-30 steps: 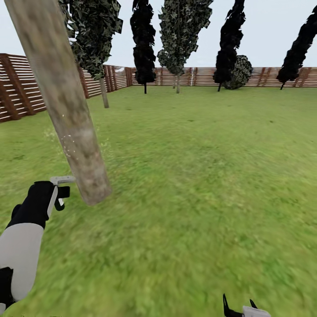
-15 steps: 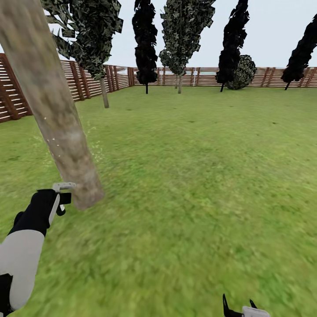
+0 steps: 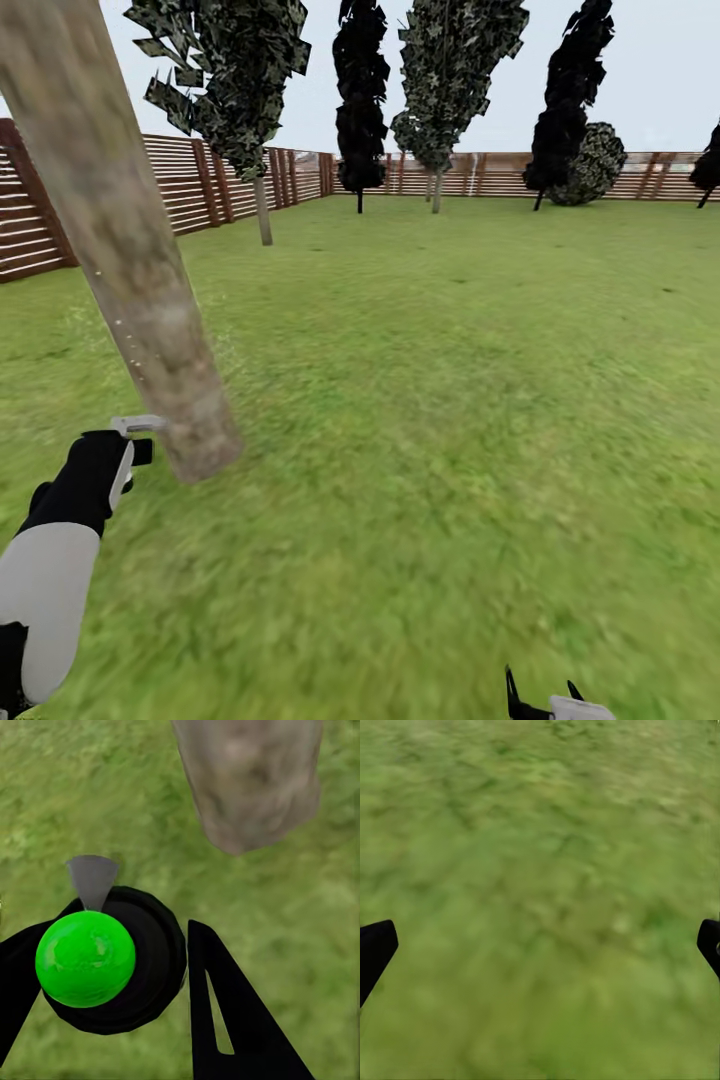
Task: In the garden, pick up the pesticide atomizer on the floor and spray pesticide onto both trees until each tree trunk is fully covered.
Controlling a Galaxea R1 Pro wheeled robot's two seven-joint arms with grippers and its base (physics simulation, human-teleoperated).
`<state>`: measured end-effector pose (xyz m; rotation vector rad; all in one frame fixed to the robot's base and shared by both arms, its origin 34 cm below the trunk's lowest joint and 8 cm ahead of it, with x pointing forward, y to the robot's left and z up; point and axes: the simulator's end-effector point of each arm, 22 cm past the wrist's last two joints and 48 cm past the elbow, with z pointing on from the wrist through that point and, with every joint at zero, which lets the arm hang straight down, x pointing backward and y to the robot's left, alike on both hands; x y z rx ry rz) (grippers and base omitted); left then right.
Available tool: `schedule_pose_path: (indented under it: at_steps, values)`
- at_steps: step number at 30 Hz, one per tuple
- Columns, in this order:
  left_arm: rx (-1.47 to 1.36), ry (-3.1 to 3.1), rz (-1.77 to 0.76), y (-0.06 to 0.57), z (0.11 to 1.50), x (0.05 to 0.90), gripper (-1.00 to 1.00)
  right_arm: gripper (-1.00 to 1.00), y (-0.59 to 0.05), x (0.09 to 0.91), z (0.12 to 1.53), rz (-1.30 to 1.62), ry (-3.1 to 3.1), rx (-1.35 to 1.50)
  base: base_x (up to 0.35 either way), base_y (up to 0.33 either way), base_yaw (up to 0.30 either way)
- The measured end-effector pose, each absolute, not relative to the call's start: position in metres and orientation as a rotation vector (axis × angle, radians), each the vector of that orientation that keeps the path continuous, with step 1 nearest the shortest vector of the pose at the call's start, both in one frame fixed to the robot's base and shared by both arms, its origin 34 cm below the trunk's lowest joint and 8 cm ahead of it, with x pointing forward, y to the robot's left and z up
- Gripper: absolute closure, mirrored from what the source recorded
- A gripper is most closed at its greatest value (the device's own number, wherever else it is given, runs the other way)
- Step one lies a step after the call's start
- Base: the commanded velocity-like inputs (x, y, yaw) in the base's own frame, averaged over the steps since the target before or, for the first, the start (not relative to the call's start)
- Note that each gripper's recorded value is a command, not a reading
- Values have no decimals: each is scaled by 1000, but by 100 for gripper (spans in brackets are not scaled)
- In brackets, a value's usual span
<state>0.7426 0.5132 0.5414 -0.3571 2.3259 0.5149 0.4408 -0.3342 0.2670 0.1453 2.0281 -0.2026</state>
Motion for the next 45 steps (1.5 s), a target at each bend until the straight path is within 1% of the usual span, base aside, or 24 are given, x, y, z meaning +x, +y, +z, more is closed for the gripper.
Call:
schedule_pose_path:
  at_steps: [8,13,19,25,27,29,31,33,34,35,37,39,45]
  values:
    - [-356,2328,507,510,540,743,100,-100,-334,441,267,-203,2028,145,269,-153,277]
    - [-342,2334,482,493,535,748,100,-100,-334,441,267,-203,2028,145,271,-157,241]
    - [-338,2332,481,485,535,750,100,-100,-334,441,267,-203,2028,145,44,-262,36]
    - [-332,2338,485,484,533,749,100,-100,-334,441,267,-203,2028,145,44,-269,261]
    - [-325,2339,466,475,534,753,100,-100,-334,441,267,-203,2028,146,117,-143,213]
    - [-318,2333,435,460,536,758,100,-100,-335,441,267,-204,2028,145,17,-19,34]
    - [-296,2340,392,424,533,767,100,-100,-336,441,267,-205,2028,145,2,-3,5]
    - [-311,2293,436,418,568,791,100,-100,-336,441,267,-206,2028,144,0,0,0]
    - [-313,2283,435,416,583,802,100,-100,-336,441,267,-206,2027,144,0,0,0]
    - [-302,2359,393,401,580,819,100,-100,-337,441,267,-206,2028,144,0,0,0]
    - [-303,2278,399,406,640,846,100,-100,-336,441,267,-206,2027,144,0,0,0]
    - [-307,2270,402,409,643,848,100,-100,-336,441,267,-206,2028,144,0,0,0]
    - [-305,2264,417,415,552,812,100,-100,-336,441,267,-206,2030,144,25,0,0]
